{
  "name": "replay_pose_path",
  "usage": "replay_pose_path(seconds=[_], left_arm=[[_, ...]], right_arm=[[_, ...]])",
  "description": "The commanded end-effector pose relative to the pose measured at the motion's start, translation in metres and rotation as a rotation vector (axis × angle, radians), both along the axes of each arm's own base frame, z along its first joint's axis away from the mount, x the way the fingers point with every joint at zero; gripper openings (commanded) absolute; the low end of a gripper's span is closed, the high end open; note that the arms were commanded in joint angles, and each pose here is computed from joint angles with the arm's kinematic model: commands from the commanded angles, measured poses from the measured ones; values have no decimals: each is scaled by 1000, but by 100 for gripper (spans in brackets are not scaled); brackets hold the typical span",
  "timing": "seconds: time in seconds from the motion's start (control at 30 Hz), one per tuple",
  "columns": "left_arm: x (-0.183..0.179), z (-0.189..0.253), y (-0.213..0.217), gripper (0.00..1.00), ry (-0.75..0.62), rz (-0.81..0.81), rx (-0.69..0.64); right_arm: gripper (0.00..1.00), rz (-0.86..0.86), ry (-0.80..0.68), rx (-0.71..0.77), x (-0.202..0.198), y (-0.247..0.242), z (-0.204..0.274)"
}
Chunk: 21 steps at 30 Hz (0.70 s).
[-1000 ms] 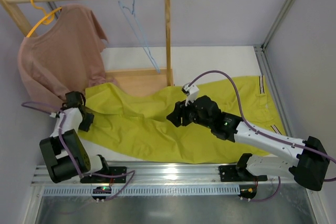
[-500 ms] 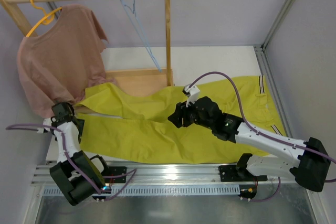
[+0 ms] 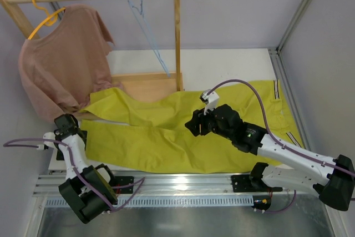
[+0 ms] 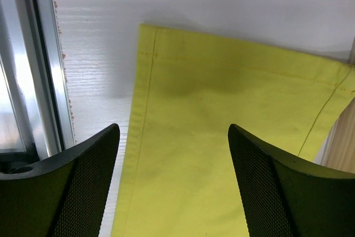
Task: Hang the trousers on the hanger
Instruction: Fold the trousers
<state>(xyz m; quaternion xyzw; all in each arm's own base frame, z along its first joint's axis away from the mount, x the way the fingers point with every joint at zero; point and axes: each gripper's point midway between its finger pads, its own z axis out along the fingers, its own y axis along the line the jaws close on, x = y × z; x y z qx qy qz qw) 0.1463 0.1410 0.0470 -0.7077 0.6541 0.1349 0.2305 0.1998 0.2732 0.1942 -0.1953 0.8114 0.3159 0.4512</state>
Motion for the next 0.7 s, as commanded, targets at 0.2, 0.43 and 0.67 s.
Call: replay_pose_path(seconds=[0.2, 0.43, 0.67], left_arm=[[-2, -1, 15, 83, 6, 42, 66], [-4, -6, 16, 79, 29, 59, 58], [1, -41, -4, 76, -14, 66, -42]], right_arm=[[54, -33, -50, -13, 5, -14, 8], [55, -53, -70, 0, 4, -23, 14], [54, -75, -87, 29, 1, -32, 21]])
